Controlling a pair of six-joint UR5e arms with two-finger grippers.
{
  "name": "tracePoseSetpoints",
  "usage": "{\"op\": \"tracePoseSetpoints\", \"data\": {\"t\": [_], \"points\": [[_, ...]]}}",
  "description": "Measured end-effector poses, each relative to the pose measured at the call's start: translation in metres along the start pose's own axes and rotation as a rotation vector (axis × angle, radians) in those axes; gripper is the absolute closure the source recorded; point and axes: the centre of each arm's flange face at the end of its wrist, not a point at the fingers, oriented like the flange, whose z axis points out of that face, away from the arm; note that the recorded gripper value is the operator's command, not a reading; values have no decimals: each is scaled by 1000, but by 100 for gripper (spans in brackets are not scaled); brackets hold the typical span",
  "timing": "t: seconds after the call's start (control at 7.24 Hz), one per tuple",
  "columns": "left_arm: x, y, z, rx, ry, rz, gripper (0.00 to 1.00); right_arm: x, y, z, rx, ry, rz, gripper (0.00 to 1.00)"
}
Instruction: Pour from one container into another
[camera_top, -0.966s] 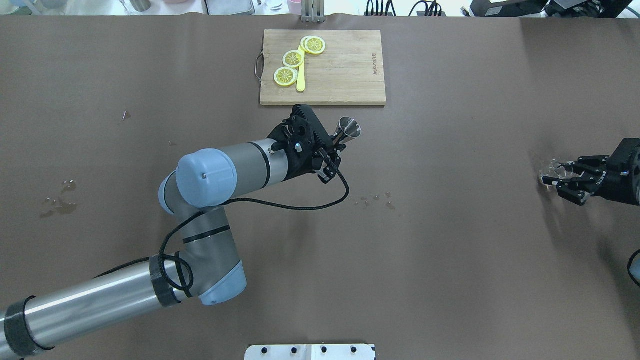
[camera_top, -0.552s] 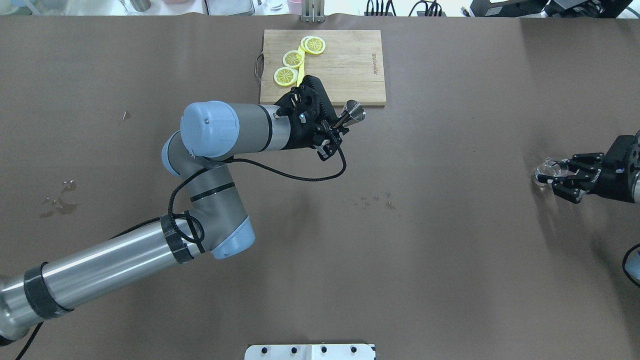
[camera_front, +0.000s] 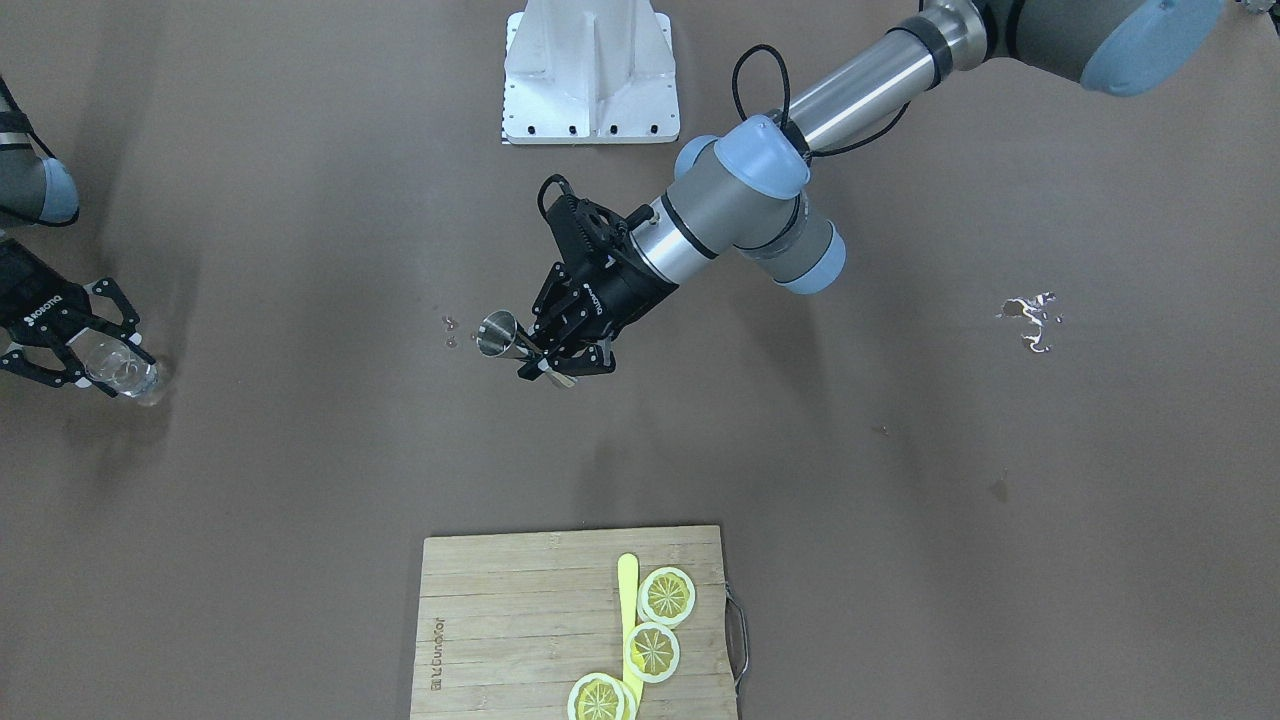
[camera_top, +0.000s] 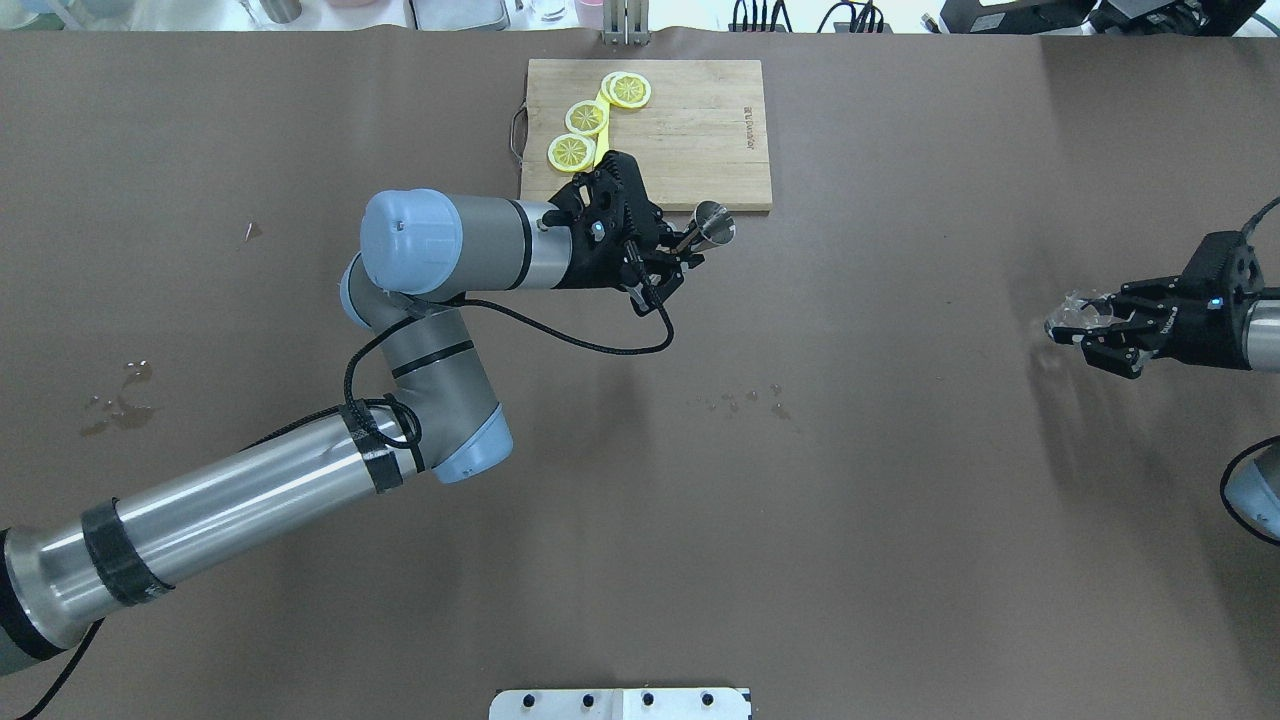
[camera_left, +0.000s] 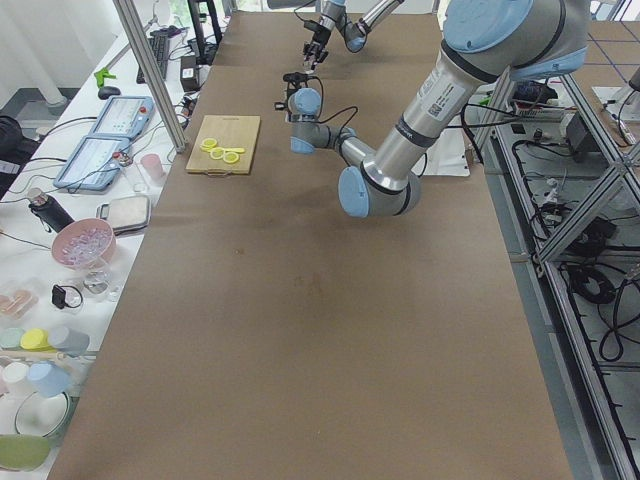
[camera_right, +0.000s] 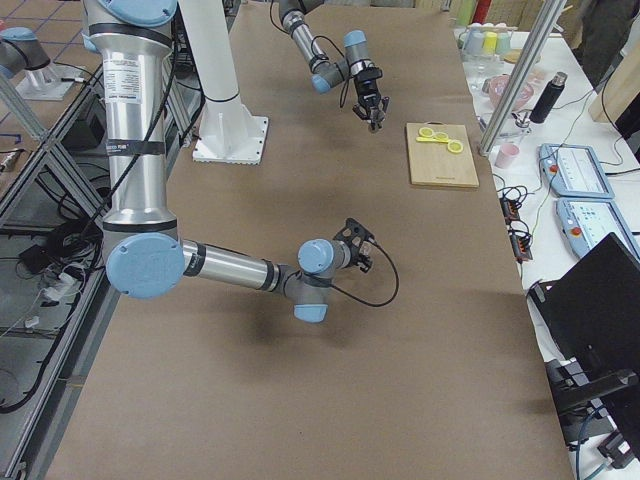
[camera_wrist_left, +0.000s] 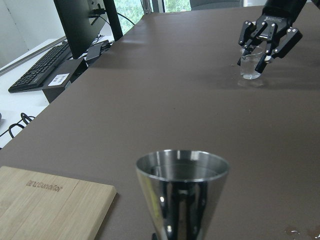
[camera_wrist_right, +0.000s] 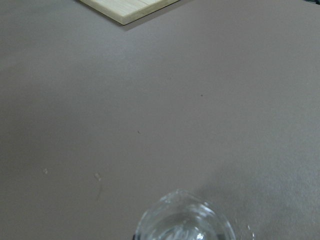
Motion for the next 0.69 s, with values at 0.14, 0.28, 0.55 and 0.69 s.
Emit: {"op": "tracePoseSetpoints", "data": {"t": [0.14,0.28,0.55,0.69], "points": [[2,0,0,24,7,4,100,-7,-32,4,-22,8,-38,100],[9,1,1,45,19,4,100,-19,-69,8,-53,14,-80,100],[32,8,8,87,55,-3,100,-51,-146,12,-135,6,-82,100],[43,16,12,94,72,-7,100,-69,-177,8,-178,9,-63,100]]}}
